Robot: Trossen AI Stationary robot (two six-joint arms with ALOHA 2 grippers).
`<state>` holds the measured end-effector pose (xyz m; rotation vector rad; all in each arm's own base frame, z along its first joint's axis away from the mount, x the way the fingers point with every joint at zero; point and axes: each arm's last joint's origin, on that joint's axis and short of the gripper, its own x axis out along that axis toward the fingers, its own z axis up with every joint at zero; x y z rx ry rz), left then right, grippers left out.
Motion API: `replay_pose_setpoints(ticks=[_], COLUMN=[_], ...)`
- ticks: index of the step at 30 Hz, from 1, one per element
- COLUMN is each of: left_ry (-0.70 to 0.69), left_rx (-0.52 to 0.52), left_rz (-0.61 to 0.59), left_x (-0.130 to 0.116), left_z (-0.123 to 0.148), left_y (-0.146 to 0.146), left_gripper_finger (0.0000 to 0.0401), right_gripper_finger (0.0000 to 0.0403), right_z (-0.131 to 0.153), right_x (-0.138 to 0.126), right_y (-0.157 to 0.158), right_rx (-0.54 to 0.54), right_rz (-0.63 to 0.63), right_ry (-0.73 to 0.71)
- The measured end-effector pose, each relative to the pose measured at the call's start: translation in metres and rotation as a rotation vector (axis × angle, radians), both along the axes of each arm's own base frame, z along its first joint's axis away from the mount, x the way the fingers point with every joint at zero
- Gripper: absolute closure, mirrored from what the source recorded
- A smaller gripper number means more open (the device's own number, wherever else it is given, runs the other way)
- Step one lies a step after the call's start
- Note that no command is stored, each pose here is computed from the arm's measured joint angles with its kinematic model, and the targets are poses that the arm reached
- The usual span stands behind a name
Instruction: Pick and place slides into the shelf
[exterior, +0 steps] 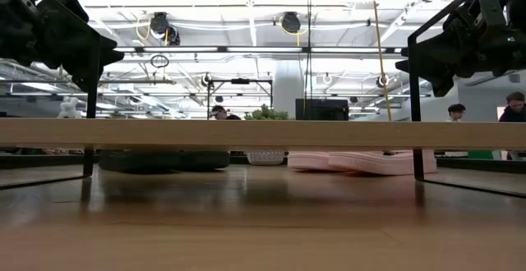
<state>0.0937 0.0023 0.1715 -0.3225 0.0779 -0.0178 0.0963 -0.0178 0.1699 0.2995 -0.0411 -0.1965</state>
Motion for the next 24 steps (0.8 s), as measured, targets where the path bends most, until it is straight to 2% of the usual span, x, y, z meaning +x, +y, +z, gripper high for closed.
replay_pose_setpoints(ticks=[14,17,20,24], left_ry=[0.0,0.0,-0.012,-0.118], left_rx=[0.0,0.0,0.008,0.047], left_rz=[0.0,0.0,0.007,0.083], left_x=[0.0,0.0,0.0,0.0], left_z=[0.0,0.0,0.001,0.011], left_y=[0.0,0.0,0.0,0.002], left_gripper_finger=[0.0297,0.0297,0.0297,0.0297], right_gripper_finger=[0.025,0.025,0.025,0.025], right_z=[0.0,0.003,0.012,0.026], right_x=[0.0,0.0,-0.001,-0.005], right_y=[0.0,0.0,-0.001,-0.002], right_rx=[0.008,0.133,0.272,0.331], right_rz=[0.0,0.003,-0.013,-0.032], right_ry=[-0.007,-0.055,-0.182,-0.365])
